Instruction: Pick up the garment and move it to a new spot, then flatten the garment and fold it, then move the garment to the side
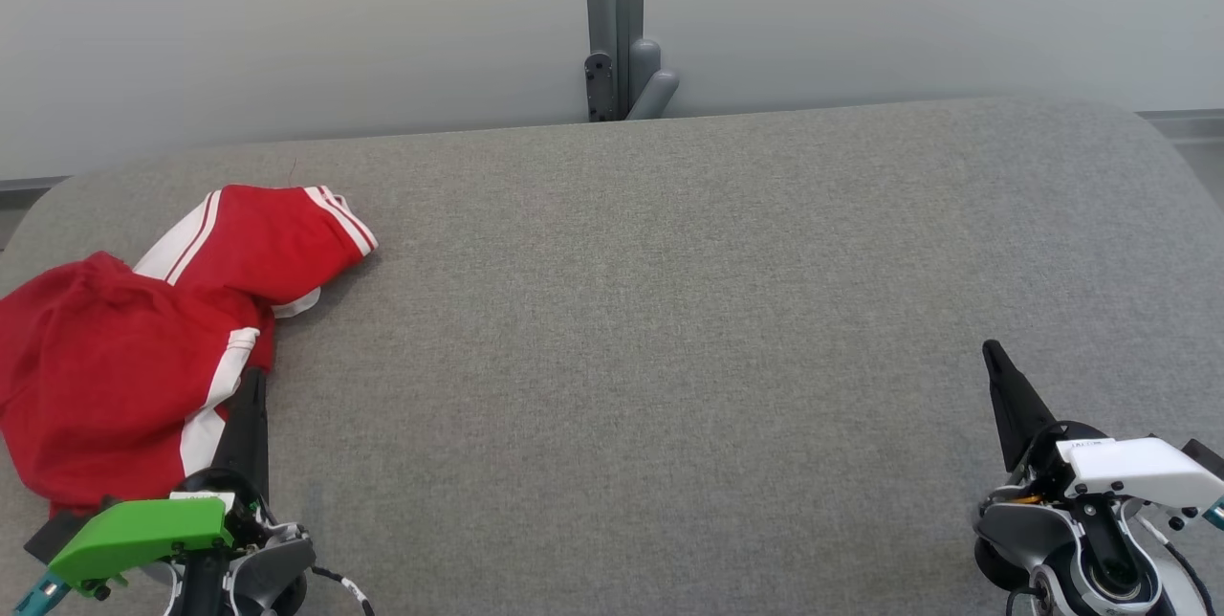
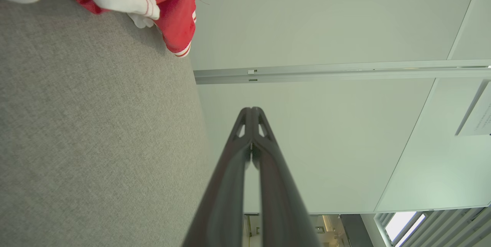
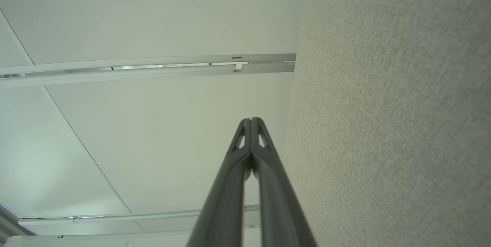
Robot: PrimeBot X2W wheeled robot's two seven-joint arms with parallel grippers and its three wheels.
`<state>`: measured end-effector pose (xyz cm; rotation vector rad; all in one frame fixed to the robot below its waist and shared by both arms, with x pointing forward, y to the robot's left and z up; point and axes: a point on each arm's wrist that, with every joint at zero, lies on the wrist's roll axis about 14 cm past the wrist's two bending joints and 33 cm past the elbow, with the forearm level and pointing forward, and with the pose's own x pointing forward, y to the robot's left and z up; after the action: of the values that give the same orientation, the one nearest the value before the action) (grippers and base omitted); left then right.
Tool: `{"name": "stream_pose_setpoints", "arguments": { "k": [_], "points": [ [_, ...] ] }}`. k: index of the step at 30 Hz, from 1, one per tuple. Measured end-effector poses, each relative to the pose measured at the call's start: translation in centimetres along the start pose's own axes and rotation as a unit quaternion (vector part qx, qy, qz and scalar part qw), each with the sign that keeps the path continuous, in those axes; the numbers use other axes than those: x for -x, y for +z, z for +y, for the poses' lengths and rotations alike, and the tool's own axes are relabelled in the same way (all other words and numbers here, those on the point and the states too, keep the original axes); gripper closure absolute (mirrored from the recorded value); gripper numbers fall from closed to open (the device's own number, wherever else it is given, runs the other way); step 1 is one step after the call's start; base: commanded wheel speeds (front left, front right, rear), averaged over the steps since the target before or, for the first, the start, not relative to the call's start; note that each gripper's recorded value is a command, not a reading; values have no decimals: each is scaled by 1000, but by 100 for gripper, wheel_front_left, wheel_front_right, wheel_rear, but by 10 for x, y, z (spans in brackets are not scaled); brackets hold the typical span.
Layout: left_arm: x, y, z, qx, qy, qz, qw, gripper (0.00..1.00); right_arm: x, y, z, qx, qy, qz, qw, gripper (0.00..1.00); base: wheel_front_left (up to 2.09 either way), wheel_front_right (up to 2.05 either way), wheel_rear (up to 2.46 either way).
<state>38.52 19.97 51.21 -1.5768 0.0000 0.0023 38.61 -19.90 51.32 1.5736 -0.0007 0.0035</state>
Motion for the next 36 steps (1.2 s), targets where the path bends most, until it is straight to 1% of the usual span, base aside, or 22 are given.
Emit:
{"name": "stream_pose_setpoints", "arguments": {
  "k": [20,21,25,29,33,36],
  "points": [
    [0,0,0,0,0,0,1000,100,0,0,0,0,0,0,1000,100,0,0,0],
    [0,0,1,0,1,0,1000,0,0,0,-1,0,-1,0,1000,0,0,0,0],
    [9,-2,21,4,32,0,999,0,9,-2,-20,-6,-30,-1,1000,0,0,0,0],
    [10,-4,23,0,35,-2,999,0,10,-4,-21,1,-31,-2,1000,0,0,0,0],
    [11,-6,23,-27,36,-3,999,0,10,-7,-18,30,-28,-2,999,0,0,0,0],
    [11,-7,22,-49,35,-4,998,0,9,-7,-15,63,-24,-2,998,0,0,0,0]
  ]
}}
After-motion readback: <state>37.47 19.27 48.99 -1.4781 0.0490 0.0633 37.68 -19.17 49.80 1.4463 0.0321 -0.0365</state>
